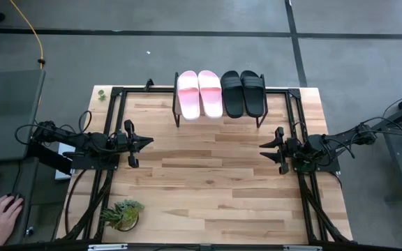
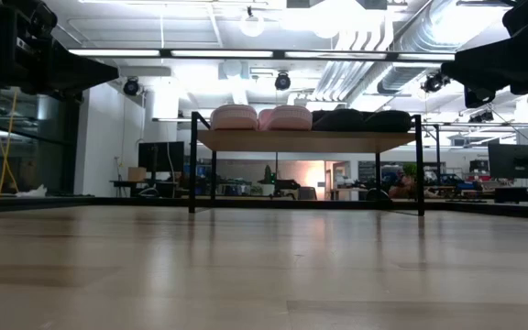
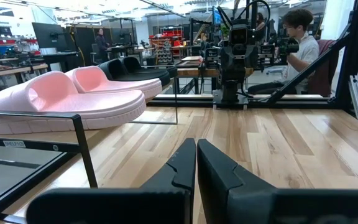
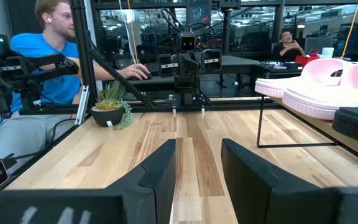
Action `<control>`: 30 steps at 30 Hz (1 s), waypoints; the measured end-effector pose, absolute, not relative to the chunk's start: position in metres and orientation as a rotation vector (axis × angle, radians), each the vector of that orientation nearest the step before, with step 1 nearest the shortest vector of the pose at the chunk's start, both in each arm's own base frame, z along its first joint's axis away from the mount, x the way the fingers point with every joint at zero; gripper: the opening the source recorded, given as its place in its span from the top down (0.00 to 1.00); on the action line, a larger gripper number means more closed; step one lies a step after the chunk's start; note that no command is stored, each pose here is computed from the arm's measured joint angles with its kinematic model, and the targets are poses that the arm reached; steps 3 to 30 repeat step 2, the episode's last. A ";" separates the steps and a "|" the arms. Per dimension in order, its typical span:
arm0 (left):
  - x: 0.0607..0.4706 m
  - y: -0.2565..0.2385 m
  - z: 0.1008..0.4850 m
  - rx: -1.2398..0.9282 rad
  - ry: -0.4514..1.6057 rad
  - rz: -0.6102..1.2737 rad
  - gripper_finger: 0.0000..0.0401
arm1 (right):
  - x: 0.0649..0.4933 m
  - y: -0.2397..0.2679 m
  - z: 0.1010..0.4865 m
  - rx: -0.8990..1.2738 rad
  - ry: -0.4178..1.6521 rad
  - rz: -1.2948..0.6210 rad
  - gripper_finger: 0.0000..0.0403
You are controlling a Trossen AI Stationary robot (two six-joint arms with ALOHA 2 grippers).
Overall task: Pick and place slides into the shelf
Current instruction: Return to Home Position
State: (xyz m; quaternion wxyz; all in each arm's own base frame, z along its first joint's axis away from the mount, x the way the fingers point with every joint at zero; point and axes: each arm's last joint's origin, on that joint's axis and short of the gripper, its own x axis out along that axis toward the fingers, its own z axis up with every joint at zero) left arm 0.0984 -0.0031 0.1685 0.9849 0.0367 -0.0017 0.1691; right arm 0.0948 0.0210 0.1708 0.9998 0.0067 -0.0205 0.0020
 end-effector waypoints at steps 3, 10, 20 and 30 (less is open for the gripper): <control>0.098 -0.003 0.168 0.074 -0.003 0.340 0.99 | 0.095 0.021 0.171 0.013 -0.041 0.004 0.71; 0.098 -0.003 0.168 0.074 -0.003 0.340 0.99 | 0.095 0.021 0.171 0.013 -0.041 0.004 0.71; 0.098 -0.003 0.168 0.074 -0.003 0.340 0.99 | 0.095 0.021 0.171 0.013 -0.041 0.004 0.71; 0.098 -0.003 0.168 0.074 -0.003 0.340 0.99 | 0.095 0.021 0.171 0.013 -0.041 0.004 0.71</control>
